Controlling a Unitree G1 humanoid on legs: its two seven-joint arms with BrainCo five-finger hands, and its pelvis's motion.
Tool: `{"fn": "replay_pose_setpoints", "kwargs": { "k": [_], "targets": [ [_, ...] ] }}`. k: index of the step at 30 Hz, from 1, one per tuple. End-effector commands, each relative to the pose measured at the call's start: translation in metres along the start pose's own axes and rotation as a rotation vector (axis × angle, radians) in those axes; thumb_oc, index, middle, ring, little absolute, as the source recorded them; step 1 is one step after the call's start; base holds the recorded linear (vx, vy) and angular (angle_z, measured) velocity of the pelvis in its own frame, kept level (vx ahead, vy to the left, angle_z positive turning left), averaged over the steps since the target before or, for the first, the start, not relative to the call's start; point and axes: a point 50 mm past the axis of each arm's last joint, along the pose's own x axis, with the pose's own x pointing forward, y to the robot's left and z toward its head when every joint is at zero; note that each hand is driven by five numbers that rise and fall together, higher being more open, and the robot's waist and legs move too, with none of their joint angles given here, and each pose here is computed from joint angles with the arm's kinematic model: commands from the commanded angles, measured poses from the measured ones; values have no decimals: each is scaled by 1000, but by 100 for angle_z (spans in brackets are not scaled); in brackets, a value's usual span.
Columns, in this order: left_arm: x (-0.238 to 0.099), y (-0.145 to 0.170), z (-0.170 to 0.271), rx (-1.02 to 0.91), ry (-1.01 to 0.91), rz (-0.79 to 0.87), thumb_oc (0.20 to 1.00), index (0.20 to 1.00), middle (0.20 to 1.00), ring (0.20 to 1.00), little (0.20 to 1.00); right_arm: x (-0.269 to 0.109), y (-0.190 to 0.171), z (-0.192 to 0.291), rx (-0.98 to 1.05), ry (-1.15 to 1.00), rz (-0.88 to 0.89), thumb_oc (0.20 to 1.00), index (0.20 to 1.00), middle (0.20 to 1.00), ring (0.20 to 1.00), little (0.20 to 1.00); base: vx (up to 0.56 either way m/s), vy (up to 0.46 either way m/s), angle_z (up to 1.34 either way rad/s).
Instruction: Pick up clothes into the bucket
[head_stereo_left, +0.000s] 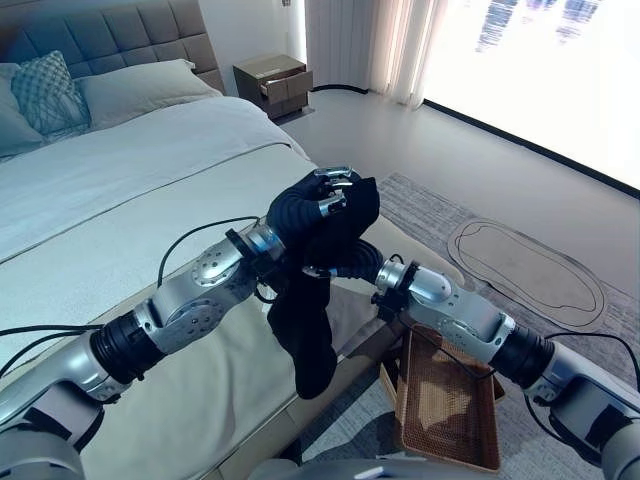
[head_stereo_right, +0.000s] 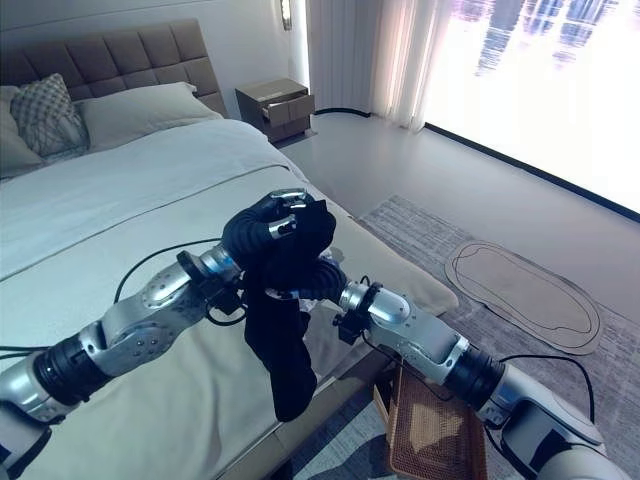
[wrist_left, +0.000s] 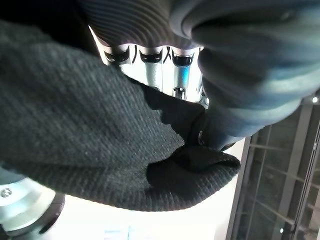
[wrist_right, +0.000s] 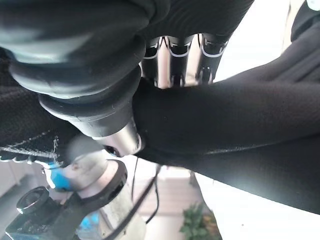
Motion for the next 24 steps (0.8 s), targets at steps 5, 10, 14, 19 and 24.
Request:
{"fn": "replay_pose_setpoints", "kwargs": {
  "k": [5, 10, 14, 19, 24],
  "targets": [
    [35, -45, 43, -42, -195, -265, 200, 200, 200, 200, 200, 24, 22, 27, 6, -148, 79, 200, 200, 200, 200, 200, 0, 0, 0],
    [37, -49, 38, -73, -206, -265, 200, 200, 200, 200, 200, 25, 27, 16, 38, -150, 35, 200, 200, 200, 200, 200, 0, 0, 0],
    [33, -39, 41, -60, -248, -204, 200, 200, 200, 200, 200, 14, 22, 18, 29, -186, -12, 200, 200, 200, 200, 200, 0, 0, 0],
    [16, -10, 53, 72, -353, -20, 398, 398, 398, 398, 398, -22, 0, 31, -46, -258, -142, 200, 200, 200, 200, 200, 0, 0, 0],
    [-19, 28, 61, 219, -451, 250, 1000, 1000, 1000, 1000, 1000, -74, -43, 48, -152, -336, -431, 200, 200, 200, 200, 200, 18, 6, 0]
  ]
}}
